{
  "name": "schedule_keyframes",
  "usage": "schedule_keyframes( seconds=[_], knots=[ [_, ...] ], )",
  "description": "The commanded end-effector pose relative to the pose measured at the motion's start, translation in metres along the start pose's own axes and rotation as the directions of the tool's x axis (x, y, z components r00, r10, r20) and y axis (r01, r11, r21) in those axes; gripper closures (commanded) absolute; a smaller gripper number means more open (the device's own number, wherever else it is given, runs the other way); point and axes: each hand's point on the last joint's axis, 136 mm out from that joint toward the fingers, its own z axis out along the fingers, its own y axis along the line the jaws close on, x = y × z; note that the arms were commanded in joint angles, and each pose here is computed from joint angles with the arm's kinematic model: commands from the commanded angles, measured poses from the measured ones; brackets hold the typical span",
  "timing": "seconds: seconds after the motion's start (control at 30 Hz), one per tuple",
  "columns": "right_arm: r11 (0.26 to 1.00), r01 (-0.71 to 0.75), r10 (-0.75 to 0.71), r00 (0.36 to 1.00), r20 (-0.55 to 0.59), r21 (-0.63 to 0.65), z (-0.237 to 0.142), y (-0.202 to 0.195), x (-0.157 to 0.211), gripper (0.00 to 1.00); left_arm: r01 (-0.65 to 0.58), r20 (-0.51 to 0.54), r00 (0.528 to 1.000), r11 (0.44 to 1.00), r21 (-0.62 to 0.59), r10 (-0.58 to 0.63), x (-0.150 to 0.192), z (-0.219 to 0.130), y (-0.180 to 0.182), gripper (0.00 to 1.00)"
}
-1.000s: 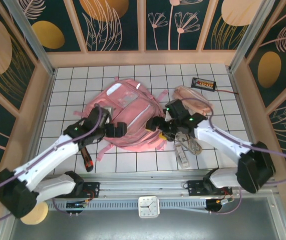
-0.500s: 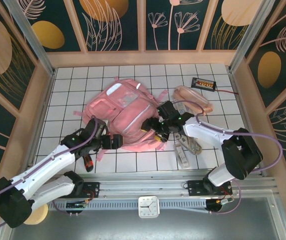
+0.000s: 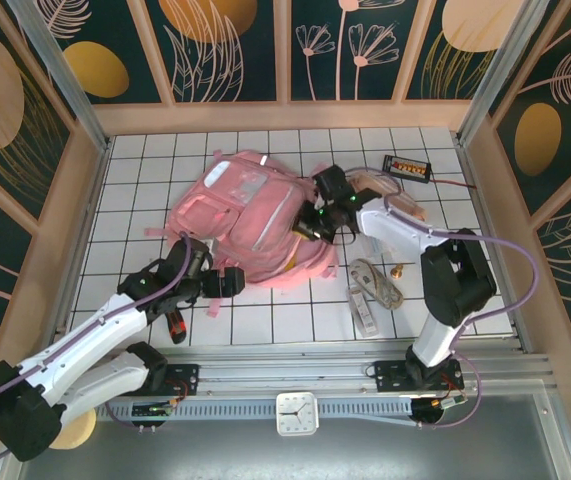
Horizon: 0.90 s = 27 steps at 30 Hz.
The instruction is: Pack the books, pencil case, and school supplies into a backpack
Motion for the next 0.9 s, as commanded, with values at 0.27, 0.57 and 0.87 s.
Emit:
schedule_keyframes(
  seconds=[0.27,0.57,0.87],
  knots=[
    [0.996,0.072,-0.073,0.997,0.020,0.054,-0.023,-0.017,-0.049,0.26,0.009,0.064,0.998,0.998,0.062,-0.013,-0.016,0.018,-0.012,0.13],
    [0.983,0.112,-0.132,0.982,0.135,0.146,-0.069,-0.002,0.033,0.19,0.072,0.250,0.968,0.964,-0.255,-0.006,-0.111,0.003,0.010,0.13],
    [0.946,0.288,-0.286,0.957,-0.035,0.150,0.054,0.036,0.122,0.28,0.080,0.192,0.981,0.949,-0.304,-0.021,-0.132,0.061,0.057,0.19]
  ],
)
